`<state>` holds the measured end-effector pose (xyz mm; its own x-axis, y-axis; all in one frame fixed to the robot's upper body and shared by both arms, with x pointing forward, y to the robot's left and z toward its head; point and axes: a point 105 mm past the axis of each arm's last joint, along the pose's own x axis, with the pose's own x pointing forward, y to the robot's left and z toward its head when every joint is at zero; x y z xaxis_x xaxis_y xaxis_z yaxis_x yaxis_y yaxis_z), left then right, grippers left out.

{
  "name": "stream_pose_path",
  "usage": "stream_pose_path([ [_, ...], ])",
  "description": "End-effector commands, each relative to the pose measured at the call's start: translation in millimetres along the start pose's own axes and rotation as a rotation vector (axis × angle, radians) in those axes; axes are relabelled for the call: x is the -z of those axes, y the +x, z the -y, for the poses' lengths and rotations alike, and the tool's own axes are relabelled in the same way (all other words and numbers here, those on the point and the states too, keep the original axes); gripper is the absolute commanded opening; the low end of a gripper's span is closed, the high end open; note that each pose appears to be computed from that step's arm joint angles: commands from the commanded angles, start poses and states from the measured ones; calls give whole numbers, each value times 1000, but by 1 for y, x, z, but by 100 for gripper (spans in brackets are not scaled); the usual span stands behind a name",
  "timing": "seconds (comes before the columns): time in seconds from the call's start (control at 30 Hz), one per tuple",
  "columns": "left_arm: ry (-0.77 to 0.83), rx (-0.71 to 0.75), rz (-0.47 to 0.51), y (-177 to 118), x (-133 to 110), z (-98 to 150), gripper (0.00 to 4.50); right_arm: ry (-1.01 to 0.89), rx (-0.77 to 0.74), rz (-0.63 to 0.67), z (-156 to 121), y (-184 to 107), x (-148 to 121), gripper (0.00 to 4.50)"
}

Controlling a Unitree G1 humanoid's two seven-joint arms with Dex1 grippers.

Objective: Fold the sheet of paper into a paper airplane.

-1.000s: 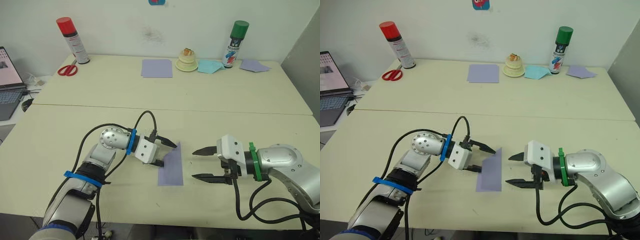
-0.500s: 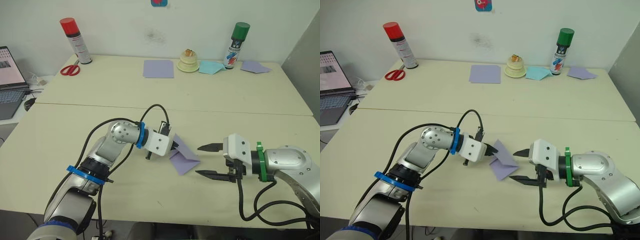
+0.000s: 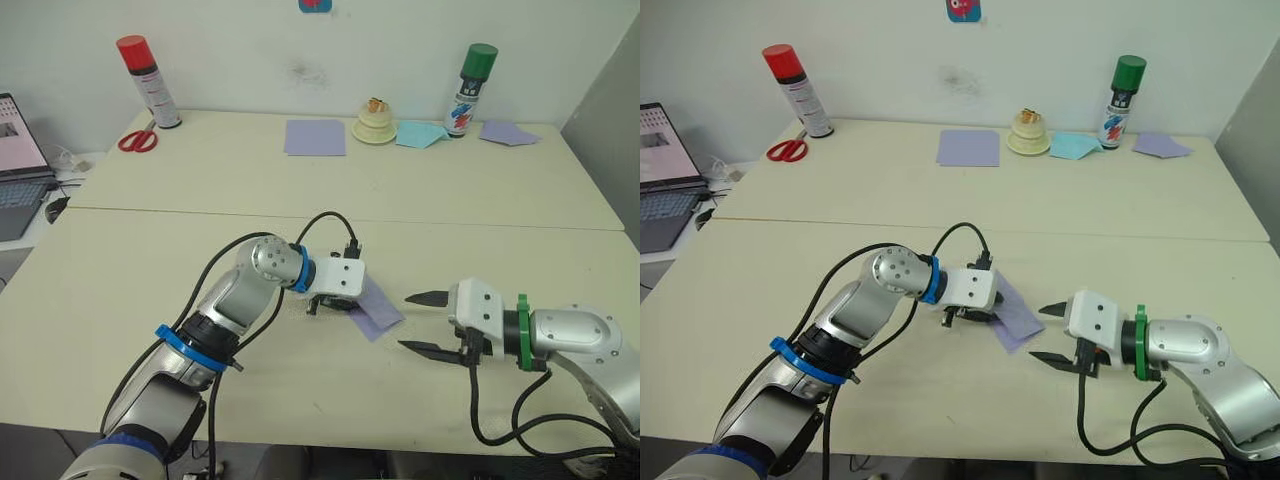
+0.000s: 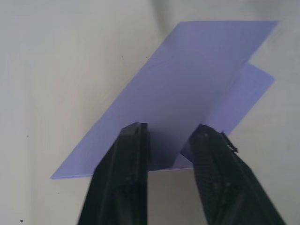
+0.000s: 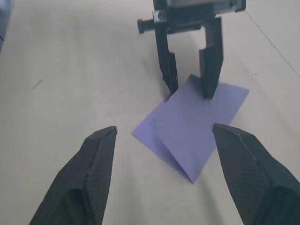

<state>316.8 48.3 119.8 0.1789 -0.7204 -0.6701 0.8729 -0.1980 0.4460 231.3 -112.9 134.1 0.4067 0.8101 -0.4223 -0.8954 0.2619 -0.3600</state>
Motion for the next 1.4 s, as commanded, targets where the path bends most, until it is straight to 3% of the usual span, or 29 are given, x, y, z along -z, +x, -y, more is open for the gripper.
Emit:
stream_pose_path([
  [0.03, 8, -66, 17, -30, -4, -8, 197, -75, 46, 46, -10, 11, -8, 336],
  [0.13, -17, -104, 18, -48, 2, -7, 197, -80, 111, 72, -8, 22, -7, 336],
  [0.33, -183, -129, 214, -76, 0, 9, 197, -78, 209, 101, -2, 51, -9, 336],
  [0.6, -256, -109, 249, -99, 17, 43, 197, -37, 369, 109, 14, 67, -2, 336],
  [0.7, -295, -162, 226, -103, 27, 47, 200, -33, 373, 107, 17, 66, 4, 249],
  [0.93, -368, -163, 276, -110, 25, 68, 200, -122, 256, 109, 16, 63, 10, 2],
  [1.1, -417, -142, 282, -117, 22, 85, 200, -277, 86, 162, 28, 60, 3, 2],
  [1.4, -438, -146, 310, -130, 11, 97, 200, -344, -264, 307, 36, 47, -14, 2],
])
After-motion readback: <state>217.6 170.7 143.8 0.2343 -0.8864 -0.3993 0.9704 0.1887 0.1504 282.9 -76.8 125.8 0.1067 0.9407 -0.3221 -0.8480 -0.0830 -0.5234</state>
